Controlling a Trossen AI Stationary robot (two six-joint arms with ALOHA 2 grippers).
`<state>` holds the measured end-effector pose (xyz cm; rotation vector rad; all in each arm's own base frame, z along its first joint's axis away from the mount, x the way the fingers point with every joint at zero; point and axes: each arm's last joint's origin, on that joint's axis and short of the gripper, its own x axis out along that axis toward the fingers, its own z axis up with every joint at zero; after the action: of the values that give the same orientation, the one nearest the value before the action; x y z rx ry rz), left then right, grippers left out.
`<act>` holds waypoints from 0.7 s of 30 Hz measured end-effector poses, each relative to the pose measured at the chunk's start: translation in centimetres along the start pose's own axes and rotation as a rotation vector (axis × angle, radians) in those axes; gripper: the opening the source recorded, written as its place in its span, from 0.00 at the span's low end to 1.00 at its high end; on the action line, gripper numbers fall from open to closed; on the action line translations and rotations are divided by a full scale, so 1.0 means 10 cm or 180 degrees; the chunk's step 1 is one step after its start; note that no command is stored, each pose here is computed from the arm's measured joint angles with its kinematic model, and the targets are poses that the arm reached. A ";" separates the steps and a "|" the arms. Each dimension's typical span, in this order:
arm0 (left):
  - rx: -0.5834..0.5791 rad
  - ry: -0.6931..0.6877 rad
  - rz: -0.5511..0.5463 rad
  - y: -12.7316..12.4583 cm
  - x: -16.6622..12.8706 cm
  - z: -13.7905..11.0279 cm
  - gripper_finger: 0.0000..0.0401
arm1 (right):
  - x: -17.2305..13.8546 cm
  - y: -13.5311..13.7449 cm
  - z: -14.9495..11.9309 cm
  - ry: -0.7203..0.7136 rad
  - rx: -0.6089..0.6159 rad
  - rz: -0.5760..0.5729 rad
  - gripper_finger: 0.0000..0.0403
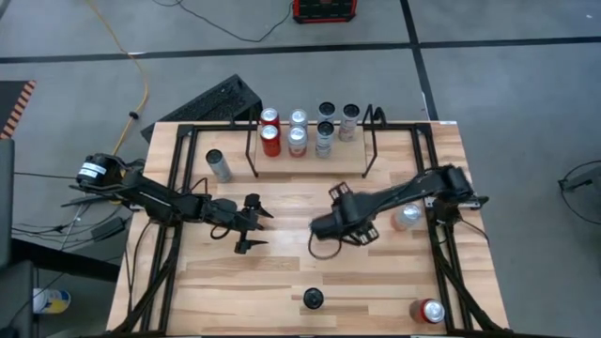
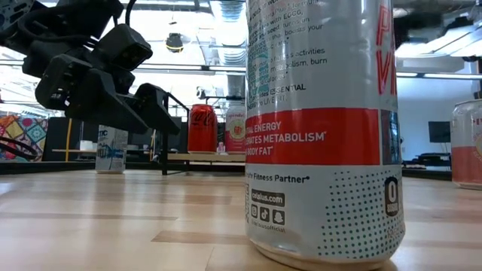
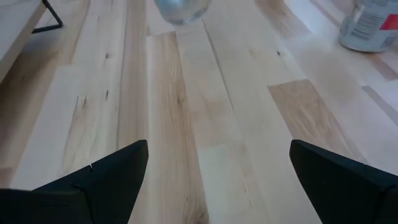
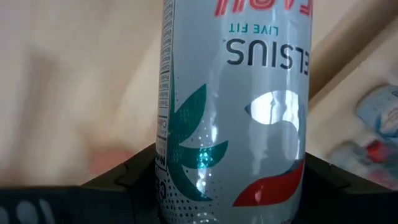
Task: Place canned beverage on shelf
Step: Put the right white pink soda can on the shelf and align with other white pink soda can
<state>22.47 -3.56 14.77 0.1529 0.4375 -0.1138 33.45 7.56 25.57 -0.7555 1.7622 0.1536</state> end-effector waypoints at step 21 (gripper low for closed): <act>-0.0763 -0.1203 -0.0447 0.07 0.02 0.32 0.95 | -0.44 0.34 -0.22 0.0328 -0.1106 -0.2138 0.70</act>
<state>24.09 -3.43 17.67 -0.1353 0.0819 -0.2224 30.41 10.99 29.38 -1.5890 1.5003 -0.0381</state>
